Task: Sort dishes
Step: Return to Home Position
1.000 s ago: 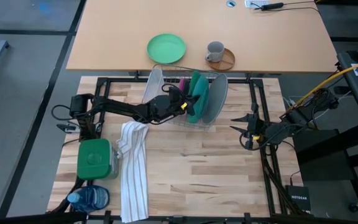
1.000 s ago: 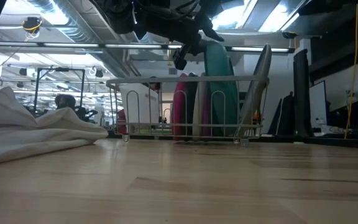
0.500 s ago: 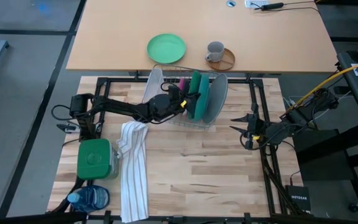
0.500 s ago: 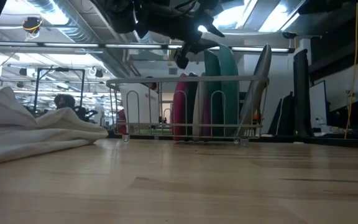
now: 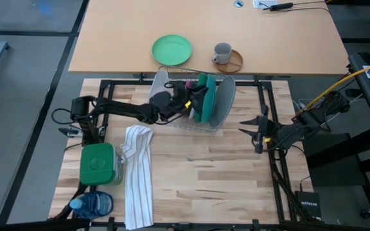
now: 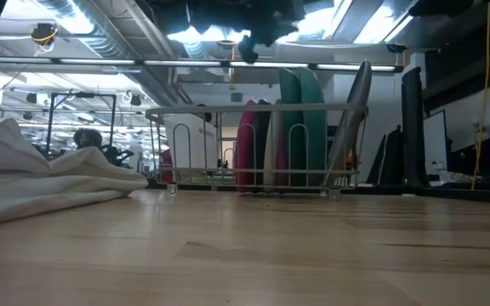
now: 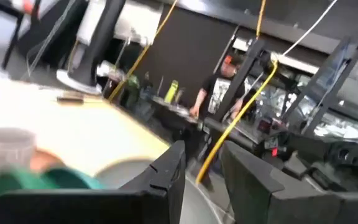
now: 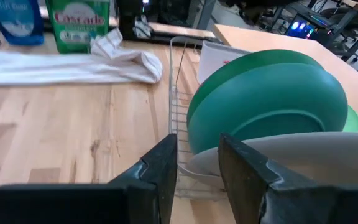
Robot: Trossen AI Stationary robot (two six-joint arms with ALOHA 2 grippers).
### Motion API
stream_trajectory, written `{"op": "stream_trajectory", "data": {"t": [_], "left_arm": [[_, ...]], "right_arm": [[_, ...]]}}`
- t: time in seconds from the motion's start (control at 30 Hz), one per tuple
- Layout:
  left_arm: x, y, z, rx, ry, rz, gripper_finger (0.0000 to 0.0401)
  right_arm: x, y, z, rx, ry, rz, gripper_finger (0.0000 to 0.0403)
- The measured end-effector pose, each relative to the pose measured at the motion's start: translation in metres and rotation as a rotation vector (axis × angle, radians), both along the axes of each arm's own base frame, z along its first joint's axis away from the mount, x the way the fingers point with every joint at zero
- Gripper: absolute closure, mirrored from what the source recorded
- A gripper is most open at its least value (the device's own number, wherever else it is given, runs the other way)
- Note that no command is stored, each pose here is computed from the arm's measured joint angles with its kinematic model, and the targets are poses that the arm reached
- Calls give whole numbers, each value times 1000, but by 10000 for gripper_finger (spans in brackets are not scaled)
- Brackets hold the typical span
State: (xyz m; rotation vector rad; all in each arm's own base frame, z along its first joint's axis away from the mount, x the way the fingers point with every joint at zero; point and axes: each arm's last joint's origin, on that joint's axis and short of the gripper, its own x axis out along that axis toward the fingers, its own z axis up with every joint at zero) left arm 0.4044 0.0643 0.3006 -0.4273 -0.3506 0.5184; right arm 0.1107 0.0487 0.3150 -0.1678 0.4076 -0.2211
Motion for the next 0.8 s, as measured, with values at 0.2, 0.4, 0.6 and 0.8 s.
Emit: {"op": "stream_trajectory", "data": {"t": [0.2,0.4,0.6,0.8], "left_arm": [[-15,-12,27,175,92,11,305],[-52,-40,51,397,460,-66,306],[-112,-57,66,346,664,-165,306],[-172,-65,47,318,604,-194,306]], "right_arm": [[-11,-7,7,123,-88,-28,281],[-27,-17,12,222,-168,-1,281],[-29,-19,-16,233,-211,-24,281],[-31,-21,-36,270,-281,-45,281]]}}
